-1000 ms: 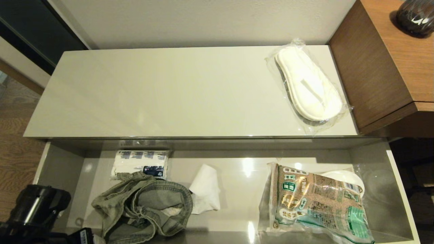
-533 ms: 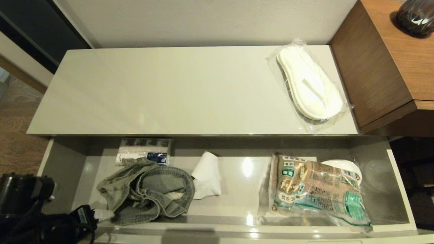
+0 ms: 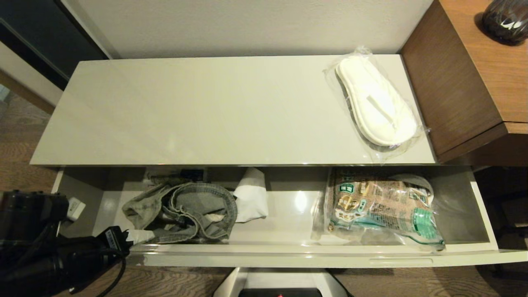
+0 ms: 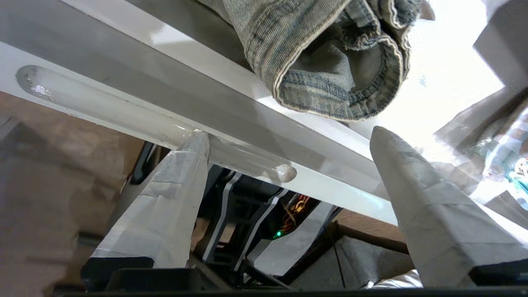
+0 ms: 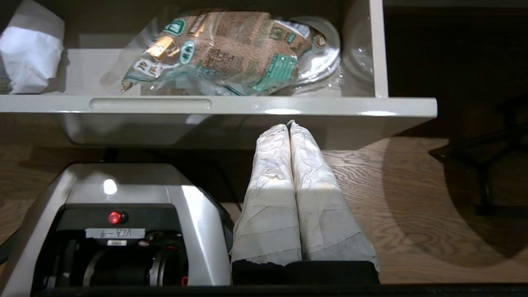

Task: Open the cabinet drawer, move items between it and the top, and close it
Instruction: Take out the shorts from the drawer

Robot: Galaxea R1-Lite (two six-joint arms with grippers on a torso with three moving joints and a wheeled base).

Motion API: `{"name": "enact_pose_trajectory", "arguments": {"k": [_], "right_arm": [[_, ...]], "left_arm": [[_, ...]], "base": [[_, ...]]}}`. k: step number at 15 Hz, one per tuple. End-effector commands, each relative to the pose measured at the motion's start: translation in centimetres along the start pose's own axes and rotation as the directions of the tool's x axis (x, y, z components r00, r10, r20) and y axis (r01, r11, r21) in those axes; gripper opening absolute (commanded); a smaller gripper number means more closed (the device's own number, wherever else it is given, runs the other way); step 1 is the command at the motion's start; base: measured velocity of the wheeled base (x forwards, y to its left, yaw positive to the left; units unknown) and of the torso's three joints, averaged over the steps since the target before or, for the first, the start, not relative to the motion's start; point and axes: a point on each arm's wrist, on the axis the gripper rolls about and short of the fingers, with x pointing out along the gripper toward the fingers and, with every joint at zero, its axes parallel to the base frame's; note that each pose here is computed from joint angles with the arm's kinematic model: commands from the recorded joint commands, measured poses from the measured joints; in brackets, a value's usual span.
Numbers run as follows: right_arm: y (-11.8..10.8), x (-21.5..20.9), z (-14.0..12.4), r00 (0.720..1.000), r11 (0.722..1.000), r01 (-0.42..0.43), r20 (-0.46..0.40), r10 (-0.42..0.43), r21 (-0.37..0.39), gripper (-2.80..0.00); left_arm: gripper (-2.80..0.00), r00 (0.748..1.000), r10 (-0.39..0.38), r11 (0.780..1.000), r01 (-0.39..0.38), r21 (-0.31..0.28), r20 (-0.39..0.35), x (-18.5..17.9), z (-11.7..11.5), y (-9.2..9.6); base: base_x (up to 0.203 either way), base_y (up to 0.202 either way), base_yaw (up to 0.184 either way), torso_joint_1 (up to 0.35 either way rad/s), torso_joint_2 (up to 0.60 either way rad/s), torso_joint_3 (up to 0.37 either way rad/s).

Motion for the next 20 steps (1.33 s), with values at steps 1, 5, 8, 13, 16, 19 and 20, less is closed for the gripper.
{"name": "enact_pose_trajectory", "arguments": {"k": [1,5,8,13,16,19,20], "right_arm": [[0.0,0.0,0.0,1.0,1.0,-0.005,0.0,0.005,-0.001,-2.8],[0.0,0.0,0.0,1.0,1.0,-0.002,-0.002,0.002,-0.001,-2.8],[0.0,0.0,0.0,1.0,1.0,-0.002,0.0,0.002,0.0,-2.8],[0.0,0.0,0.0,1.0,1.0,-0.002,-0.002,0.002,0.002,-2.8],[0.0,0.0,0.0,1.0,1.0,-0.002,-0.002,0.002,0.002,-2.8],[0.0,0.0,0.0,1.0,1.0,-0.002,-0.002,0.002,0.002,-2.8],[0.0,0.0,0.0,1.0,1.0,-0.002,-0.002,0.002,0.002,-2.8]], "left_arm": [[0.0,0.999,0.033,0.999,-0.034,-0.014,-0.039,1.6,0.2,0.1],[0.0,1.0,-0.007,1.0,0.006,-0.017,-0.027,1.4,0.6,-0.3],[0.0,0.987,-0.152,0.988,0.152,0.001,-0.043,-0.9,0.3,-0.7],[0.0,0.955,-0.287,0.957,0.289,0.016,-0.075,-2.7,0.0,-0.2],[0.0,0.958,-0.28,0.96,0.281,0.008,-0.056,-2.7,0.4,0.1],[0.0,0.948,-0.314,0.949,0.315,0.016,-0.041,-3.5,0.5,0.0],[0.0,0.948,-0.317,0.948,0.318,0.016,-0.038,-3.7,0.6,-0.1]], "base": [[0.0,0.0,0.0,0.0,0.0,0.0],[0.0,0.0,0.0,0.0,0.0,0.0],[0.0,0.0,0.0,0.0,0.0,0.0],[0.0,0.0,0.0,0.001,0.01,-0.003],[0.0,0.0,0.0,0.0,0.0,0.0],[0.0,0.0,0.0,0.0,0.0,0.0],[0.0,0.0,0.0,0.0,0.0,0.0]]}}
